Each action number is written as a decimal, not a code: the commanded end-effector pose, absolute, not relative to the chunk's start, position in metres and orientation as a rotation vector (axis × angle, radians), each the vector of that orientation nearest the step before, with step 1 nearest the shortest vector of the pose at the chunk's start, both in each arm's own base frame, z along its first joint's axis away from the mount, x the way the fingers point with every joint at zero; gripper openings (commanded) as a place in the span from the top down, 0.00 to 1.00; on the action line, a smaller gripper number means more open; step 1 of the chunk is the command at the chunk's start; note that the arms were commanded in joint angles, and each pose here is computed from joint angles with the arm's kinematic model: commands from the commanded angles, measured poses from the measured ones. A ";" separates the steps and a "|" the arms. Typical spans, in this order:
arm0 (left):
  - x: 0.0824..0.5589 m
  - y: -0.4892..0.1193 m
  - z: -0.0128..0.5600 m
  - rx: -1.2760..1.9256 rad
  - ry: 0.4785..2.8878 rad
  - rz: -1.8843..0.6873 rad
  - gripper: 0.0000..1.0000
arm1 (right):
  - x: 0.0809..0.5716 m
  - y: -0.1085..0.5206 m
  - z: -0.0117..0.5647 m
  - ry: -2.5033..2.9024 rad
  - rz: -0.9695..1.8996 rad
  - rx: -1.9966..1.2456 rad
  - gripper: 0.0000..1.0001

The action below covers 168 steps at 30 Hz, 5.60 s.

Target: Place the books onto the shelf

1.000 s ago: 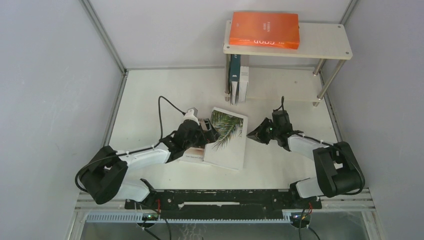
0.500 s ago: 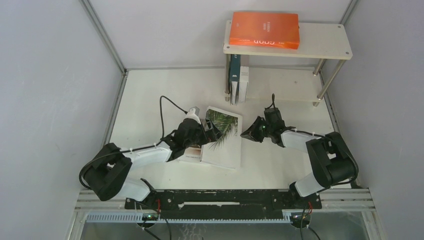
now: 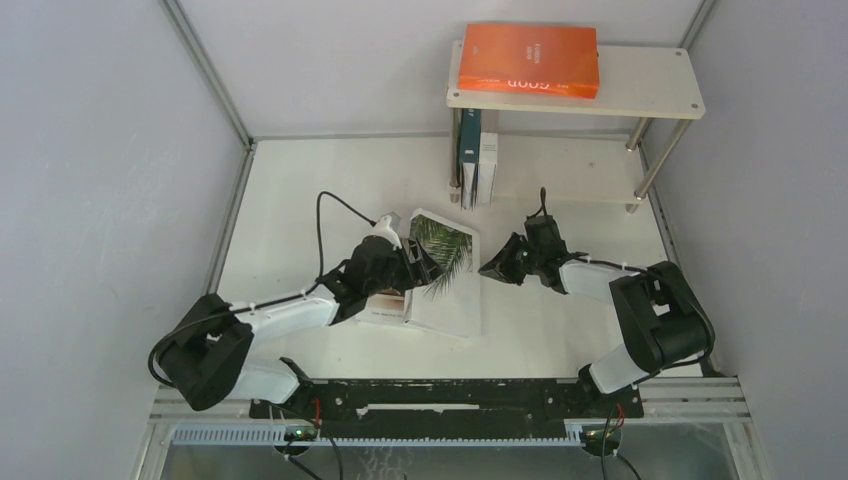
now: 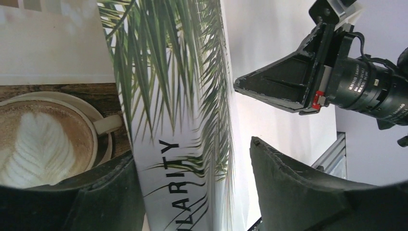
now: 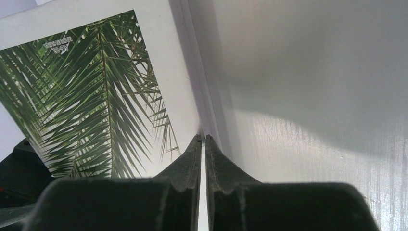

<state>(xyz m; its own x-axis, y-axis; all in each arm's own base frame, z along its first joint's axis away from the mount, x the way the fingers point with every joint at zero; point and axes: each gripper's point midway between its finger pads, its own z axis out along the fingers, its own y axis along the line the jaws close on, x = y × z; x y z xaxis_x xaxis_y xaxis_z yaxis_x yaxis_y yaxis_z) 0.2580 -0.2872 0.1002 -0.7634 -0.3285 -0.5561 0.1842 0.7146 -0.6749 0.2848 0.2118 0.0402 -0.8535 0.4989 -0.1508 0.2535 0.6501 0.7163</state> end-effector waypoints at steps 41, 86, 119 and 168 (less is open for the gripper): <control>0.282 -0.297 0.168 -0.081 2.255 -0.804 0.65 | 0.273 0.151 0.105 2.338 0.527 0.358 0.54; 0.287 -0.346 0.189 -0.233 2.433 -0.775 0.61 | 0.130 0.239 0.198 1.803 0.178 -0.565 0.21; 0.271 -0.355 0.190 -0.225 2.490 -0.843 0.62 | 0.144 0.262 0.169 1.783 0.009 -0.654 0.13; 0.257 -0.351 0.210 -0.226 2.477 -0.927 0.45 | 0.172 0.237 0.160 1.808 -0.033 -0.571 0.57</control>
